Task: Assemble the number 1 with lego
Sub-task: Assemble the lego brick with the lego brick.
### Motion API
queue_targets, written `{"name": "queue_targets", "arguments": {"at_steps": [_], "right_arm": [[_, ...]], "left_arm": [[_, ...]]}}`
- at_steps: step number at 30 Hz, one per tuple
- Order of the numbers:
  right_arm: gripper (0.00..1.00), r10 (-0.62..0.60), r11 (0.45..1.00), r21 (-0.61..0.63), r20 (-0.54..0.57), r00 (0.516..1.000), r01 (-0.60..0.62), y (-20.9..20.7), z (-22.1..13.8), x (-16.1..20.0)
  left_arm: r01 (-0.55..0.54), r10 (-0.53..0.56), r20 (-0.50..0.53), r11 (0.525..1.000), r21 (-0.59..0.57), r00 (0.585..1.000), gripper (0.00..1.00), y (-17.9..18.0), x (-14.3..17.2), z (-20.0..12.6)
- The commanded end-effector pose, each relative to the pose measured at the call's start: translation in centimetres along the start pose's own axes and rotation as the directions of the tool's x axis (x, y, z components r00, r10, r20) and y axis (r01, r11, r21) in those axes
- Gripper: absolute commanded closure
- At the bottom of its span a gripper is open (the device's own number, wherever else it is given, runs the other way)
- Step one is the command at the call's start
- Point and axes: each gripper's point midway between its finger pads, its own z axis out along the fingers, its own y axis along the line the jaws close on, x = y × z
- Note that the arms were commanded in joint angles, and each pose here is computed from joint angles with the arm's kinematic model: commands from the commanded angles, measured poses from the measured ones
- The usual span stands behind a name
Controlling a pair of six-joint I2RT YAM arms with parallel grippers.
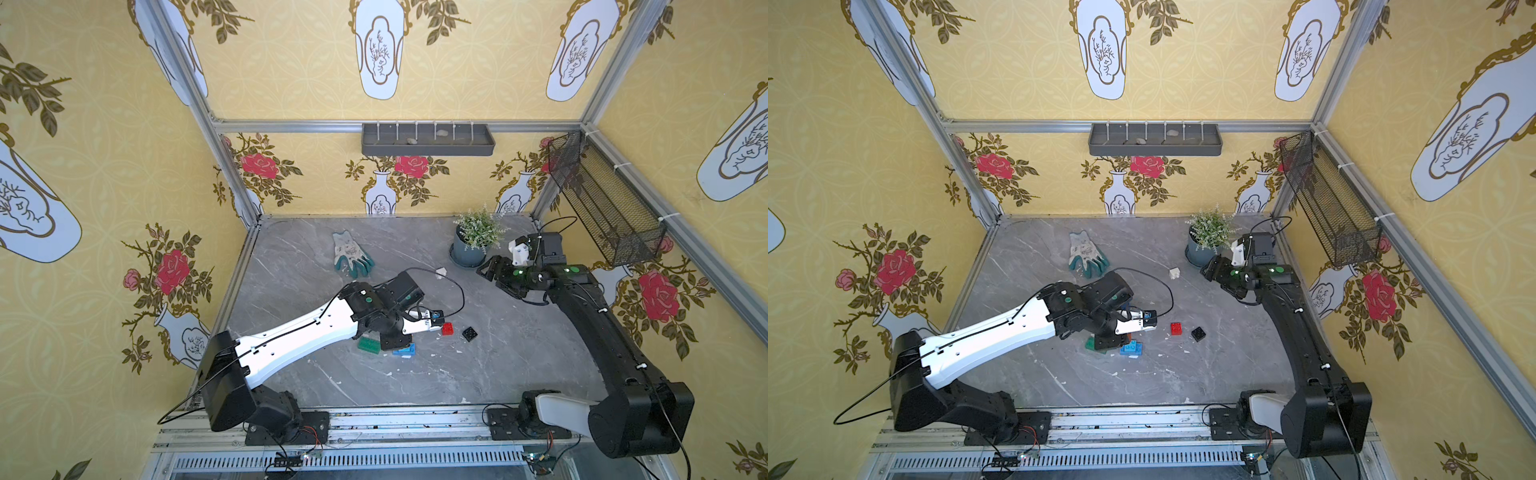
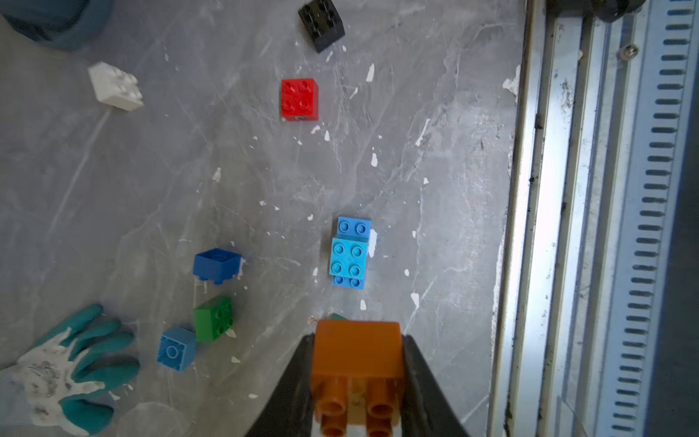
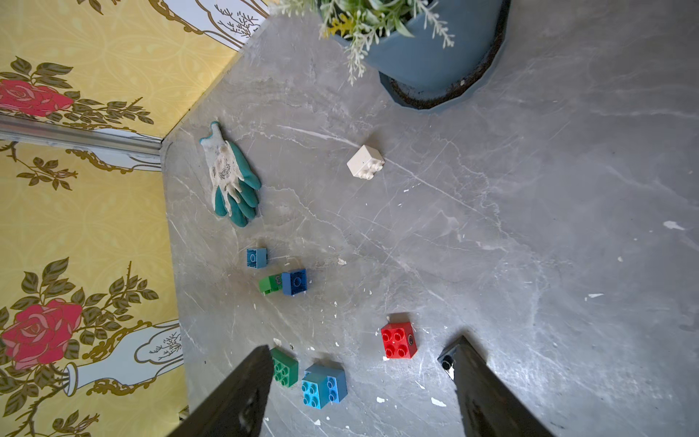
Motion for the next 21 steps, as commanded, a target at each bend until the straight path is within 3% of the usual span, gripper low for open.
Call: {"name": "queue_targets", "arguments": {"at_steps": [1,11,21], "right_arm": [[0.23,-0.026,0.999,0.023,0.006,1.0,0.025,-0.3,-0.5,-0.1],[0.22,-0.026,0.998,0.053,0.031,0.999,0.024,-0.7,-1.8,-0.4],[0.22,0.022,0.998,0.053,0.041,0.999,-0.024,-1.3,-2.7,-0.8]], "left_arm": [[0.035,-0.024,-0.14,0.996,0.081,0.99,0.82,-1.2,2.1,0.8],[0.016,-0.015,-0.272,1.0,0.002,0.962,0.79,1.3,1.7,3.8],[-0.018,0.009,-0.308,0.999,-0.027,0.951,0.74,1.7,1.7,6.9]]}}
